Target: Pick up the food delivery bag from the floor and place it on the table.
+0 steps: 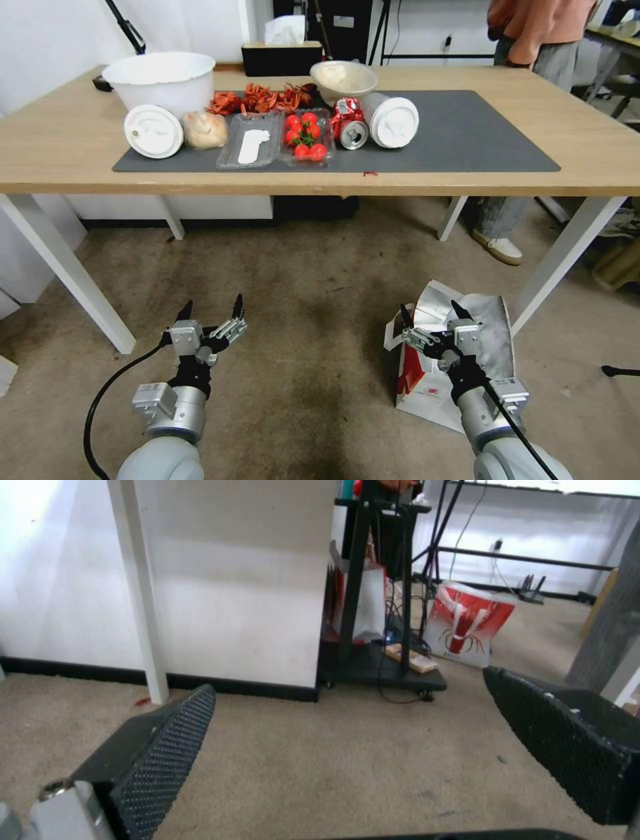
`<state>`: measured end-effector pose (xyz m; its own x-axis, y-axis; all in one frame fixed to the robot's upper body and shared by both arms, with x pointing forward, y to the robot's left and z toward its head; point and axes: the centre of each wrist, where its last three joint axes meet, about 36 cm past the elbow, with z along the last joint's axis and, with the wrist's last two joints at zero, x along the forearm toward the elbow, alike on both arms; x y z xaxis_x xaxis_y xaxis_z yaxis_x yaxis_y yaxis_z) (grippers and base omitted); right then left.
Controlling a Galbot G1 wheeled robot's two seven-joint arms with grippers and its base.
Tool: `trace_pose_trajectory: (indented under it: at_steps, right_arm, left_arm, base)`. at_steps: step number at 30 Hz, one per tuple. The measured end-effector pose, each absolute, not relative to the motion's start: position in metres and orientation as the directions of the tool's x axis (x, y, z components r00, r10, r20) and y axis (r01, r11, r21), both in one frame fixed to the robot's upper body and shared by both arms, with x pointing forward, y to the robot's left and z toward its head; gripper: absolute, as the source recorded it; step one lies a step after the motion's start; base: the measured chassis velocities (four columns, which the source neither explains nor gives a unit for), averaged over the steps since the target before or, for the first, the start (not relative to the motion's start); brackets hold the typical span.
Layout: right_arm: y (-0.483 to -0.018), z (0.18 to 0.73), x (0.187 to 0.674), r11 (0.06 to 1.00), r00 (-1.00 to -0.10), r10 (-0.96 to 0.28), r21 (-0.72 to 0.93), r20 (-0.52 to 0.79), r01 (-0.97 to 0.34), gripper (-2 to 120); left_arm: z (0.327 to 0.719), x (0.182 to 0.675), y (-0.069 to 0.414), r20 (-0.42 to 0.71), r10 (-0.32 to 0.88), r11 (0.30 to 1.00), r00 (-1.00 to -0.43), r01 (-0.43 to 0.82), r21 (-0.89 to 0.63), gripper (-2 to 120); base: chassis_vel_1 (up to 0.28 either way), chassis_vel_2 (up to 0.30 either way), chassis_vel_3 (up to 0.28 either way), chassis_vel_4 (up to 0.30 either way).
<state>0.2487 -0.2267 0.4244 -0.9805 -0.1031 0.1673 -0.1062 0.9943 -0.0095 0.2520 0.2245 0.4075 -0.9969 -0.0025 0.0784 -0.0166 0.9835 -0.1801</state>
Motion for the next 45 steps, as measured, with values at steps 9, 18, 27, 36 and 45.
trace_pose_trajectory:
  at_steps: [9,18,27,36,45]
  right_arm:
    - [-0.227,0.425,0.249,0.994,-0.981,-0.104,-0.011,0.165,-0.107,100]
    - [-0.228,0.425,0.249,0.994,-0.981,-0.104,-0.013,0.167,-0.107,100]
    - [-0.227,0.424,0.249,0.994,-0.98,-0.103,-0.012,0.168,-0.106,100]
    - [-0.228,0.423,0.249,0.994,-0.98,-0.102,-0.013,0.171,-0.106,100]
    - [-0.228,0.421,0.25,0.994,-0.979,-0.102,-0.014,0.175,-0.107,100]
  left_arm:
    - [0.406,0.252,0.224,0.08,0.0,0.983,-0.997,-0.014,-0.181,100]
    - [0.404,0.252,0.222,0.085,0.002,0.983,-0.996,-0.014,-0.182,100]
    - [0.401,0.253,0.223,0.086,0.001,0.984,-0.996,-0.014,-0.176,100]
    - [0.4,0.253,0.224,0.087,0.0,0.984,-0.996,-0.015,-0.177,100]
    - [0.396,0.254,0.225,0.093,0.0,0.984,-0.996,-0.016,-0.175,100]
  base:
    - [0.0,0.0,0.0,0.0]
    - [0.0,0.0,0.0,0.0]
    - [0.0,0.0,0.0,0.0]
    - [0.0,0.0,0.0,0.0]
    - [0.0,0.0,0.0,0.0]
